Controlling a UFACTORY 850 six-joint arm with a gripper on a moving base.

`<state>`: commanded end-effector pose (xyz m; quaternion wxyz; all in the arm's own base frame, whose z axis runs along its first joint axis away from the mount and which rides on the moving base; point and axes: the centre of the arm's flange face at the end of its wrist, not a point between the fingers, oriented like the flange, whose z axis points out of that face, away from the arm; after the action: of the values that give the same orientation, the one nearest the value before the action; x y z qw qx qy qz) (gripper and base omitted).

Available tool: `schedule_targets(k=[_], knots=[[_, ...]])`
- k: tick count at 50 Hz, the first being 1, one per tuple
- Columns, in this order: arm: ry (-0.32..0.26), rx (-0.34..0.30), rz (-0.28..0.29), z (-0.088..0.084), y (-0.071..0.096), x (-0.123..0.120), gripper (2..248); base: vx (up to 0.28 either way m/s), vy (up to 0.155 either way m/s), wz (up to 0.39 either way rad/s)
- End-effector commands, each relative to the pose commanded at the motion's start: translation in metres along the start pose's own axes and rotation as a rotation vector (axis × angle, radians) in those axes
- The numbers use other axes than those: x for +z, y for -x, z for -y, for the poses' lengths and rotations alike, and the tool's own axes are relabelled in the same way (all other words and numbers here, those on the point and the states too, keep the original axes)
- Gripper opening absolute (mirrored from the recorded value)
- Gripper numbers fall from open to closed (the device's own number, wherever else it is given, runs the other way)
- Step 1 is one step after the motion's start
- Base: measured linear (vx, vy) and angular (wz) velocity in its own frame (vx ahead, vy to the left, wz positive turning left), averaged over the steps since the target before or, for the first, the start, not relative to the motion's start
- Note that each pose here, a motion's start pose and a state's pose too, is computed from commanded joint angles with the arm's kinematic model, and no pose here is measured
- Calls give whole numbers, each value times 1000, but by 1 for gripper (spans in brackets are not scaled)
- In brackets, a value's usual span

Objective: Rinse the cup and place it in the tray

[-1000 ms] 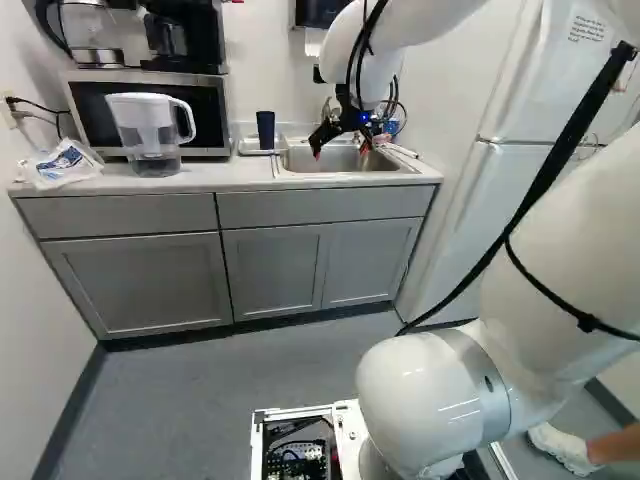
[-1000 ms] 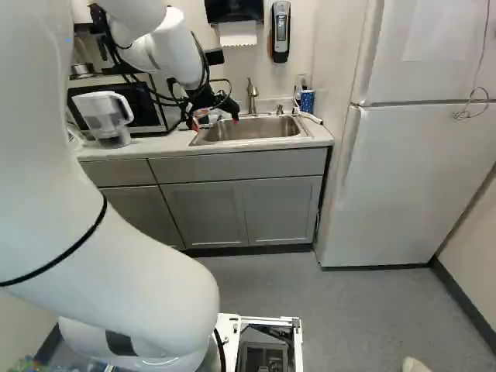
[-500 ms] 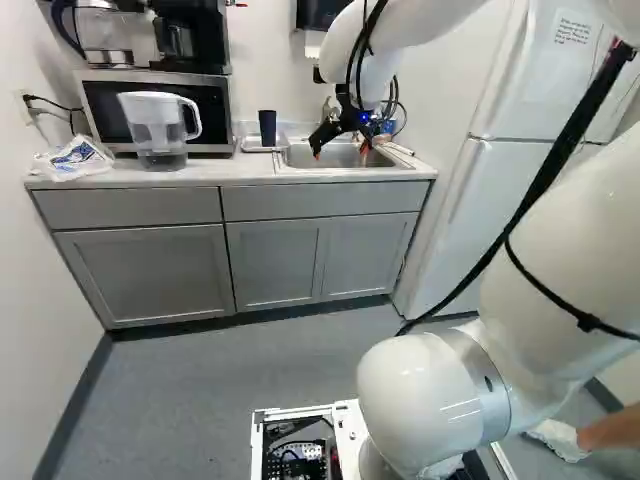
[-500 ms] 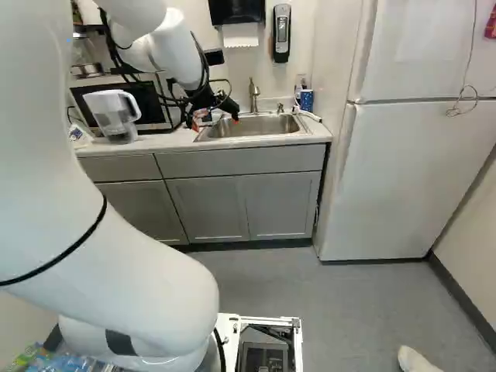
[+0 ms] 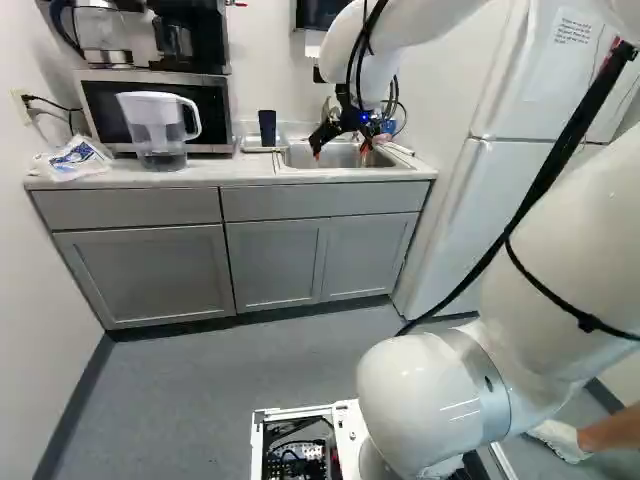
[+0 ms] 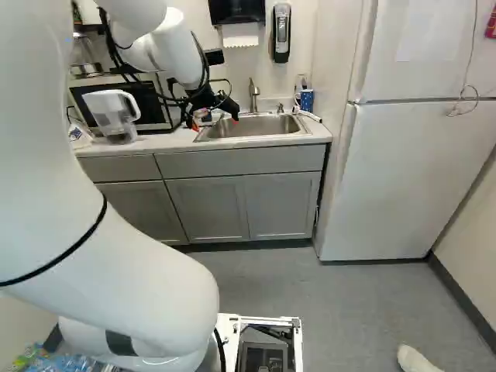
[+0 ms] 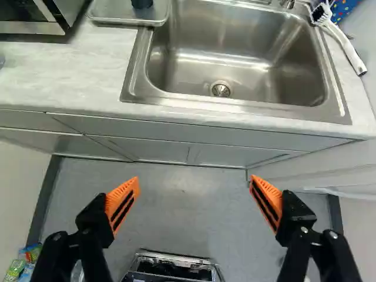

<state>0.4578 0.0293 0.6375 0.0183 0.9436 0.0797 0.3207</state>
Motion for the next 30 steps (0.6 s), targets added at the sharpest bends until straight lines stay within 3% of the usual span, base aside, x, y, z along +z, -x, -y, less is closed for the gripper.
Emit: schedule_targets(k=[30], knots=[[1, 6, -26, 0, 11, 10, 247, 0, 0, 0]])
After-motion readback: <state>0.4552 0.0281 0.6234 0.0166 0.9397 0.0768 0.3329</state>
